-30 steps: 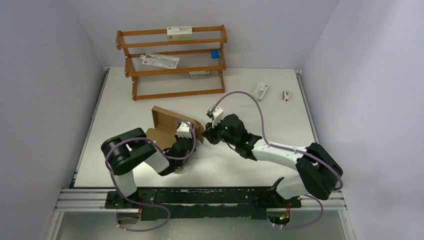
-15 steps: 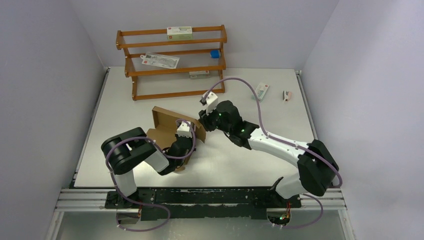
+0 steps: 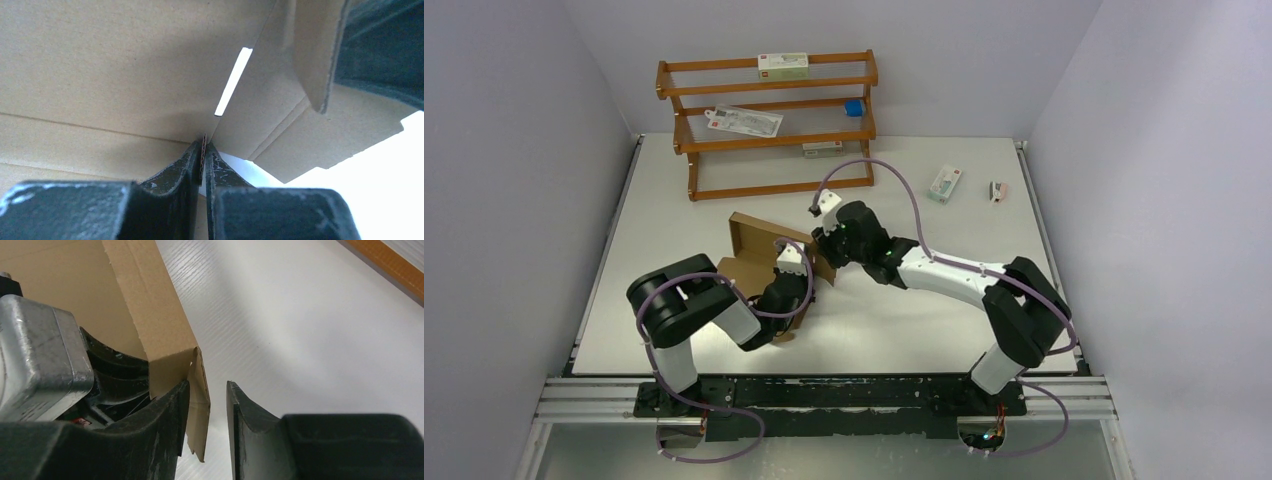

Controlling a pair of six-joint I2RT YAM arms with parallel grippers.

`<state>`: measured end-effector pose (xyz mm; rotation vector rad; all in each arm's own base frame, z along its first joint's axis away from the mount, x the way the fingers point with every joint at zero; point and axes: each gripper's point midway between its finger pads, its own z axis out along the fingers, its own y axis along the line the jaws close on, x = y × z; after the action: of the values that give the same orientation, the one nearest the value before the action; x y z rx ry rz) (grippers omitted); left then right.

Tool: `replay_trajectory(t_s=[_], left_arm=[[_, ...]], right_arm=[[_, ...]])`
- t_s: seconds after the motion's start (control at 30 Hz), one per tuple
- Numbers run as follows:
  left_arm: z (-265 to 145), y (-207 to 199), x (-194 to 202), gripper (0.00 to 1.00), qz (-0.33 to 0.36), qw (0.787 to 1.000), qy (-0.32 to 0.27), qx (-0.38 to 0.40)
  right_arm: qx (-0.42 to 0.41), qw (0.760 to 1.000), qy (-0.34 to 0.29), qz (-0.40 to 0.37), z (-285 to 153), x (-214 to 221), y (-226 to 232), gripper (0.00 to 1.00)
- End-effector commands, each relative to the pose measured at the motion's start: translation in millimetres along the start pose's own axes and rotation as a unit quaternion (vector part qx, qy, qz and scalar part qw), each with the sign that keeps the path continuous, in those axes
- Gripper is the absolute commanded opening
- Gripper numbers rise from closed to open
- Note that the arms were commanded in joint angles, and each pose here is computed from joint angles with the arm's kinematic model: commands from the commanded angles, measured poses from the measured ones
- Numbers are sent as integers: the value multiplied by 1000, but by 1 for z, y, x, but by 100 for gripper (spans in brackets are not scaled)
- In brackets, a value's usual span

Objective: Fold the paper box

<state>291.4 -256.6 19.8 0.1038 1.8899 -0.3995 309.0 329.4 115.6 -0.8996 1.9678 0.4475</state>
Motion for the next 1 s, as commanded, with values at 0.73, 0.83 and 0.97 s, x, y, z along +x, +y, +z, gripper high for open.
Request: replay_trajectory(t_s=[0.73,0.83,0.97], left_arm=[[-2,-18,-3,16,-35,998,-6,52],[-9,-19,-13,19,-41,998,-12,56],[-20,-17,-26,27,-42,997,-14,55]], right_arm=[[153,968,12,200,21,-8,-3,4],[149,973,7,177,20,-8,-4,0],[143,979,14,148,21,-7,-3,0]])
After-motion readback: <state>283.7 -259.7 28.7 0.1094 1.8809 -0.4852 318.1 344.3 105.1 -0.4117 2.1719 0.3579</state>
